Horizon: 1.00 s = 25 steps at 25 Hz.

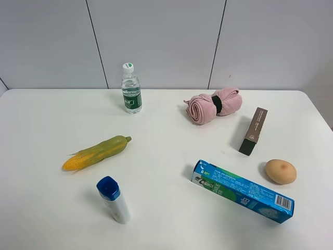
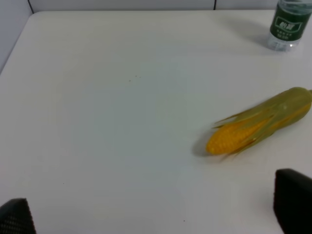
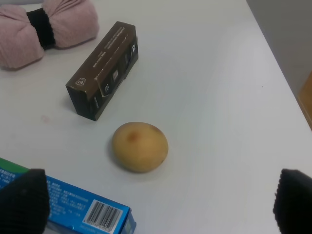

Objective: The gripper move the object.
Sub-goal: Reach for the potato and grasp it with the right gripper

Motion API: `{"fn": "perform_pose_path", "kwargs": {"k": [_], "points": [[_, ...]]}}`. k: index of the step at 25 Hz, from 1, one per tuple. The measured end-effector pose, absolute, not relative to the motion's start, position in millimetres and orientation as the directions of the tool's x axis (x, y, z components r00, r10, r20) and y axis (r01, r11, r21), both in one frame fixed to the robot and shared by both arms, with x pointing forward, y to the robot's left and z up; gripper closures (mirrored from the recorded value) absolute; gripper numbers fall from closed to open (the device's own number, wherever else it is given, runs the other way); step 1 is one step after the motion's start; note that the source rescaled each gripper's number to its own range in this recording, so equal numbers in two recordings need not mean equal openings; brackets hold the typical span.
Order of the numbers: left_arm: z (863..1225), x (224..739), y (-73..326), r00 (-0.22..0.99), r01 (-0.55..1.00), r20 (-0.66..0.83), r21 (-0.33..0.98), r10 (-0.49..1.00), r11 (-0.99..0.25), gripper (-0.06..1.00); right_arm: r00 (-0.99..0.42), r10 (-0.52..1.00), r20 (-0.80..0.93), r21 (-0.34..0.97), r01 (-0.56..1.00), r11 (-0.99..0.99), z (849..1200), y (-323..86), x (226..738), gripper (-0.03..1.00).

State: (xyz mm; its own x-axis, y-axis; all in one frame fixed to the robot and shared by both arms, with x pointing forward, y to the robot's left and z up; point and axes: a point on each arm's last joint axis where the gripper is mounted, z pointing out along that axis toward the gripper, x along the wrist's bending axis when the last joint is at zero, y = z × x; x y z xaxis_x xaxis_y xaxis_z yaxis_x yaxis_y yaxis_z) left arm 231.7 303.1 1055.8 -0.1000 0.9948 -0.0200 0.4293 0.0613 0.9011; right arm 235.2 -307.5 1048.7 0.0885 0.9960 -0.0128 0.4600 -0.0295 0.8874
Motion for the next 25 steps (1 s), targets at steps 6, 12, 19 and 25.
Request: {"fn": "perform_pose_path", "kwargs": {"k": [6, 12, 19, 25], "points": [[1056, 232, 303, -0.1, 0.429, -0.02, 0.901, 0.995, 0.061, -0.06, 0.097, 0.995, -0.034, 0.888, 0.46, -0.015, 1049, -309, 235, 0.06], [1056, 232, 303, -0.1, 0.429, -0.02, 0.901, 0.995, 0.061, -0.06, 0.09, 0.995, -0.049, 0.844, 0.537, -0.007, 1049, -309, 248, 0.06], [1056, 232, 303, -0.1, 0.429, -0.02, 0.901, 0.995, 0.061, -0.06, 0.074, 0.995, -0.061, 0.714, 0.7, -0.008, 1043, -308, 280, 0.06], [1056, 232, 303, -0.1, 0.429, -0.02, 0.901, 0.995, 0.061, -0.06, 0.07, 0.995, -0.069, 0.655, 0.755, -0.007, 1053, -308, 299, 0.06]]}}
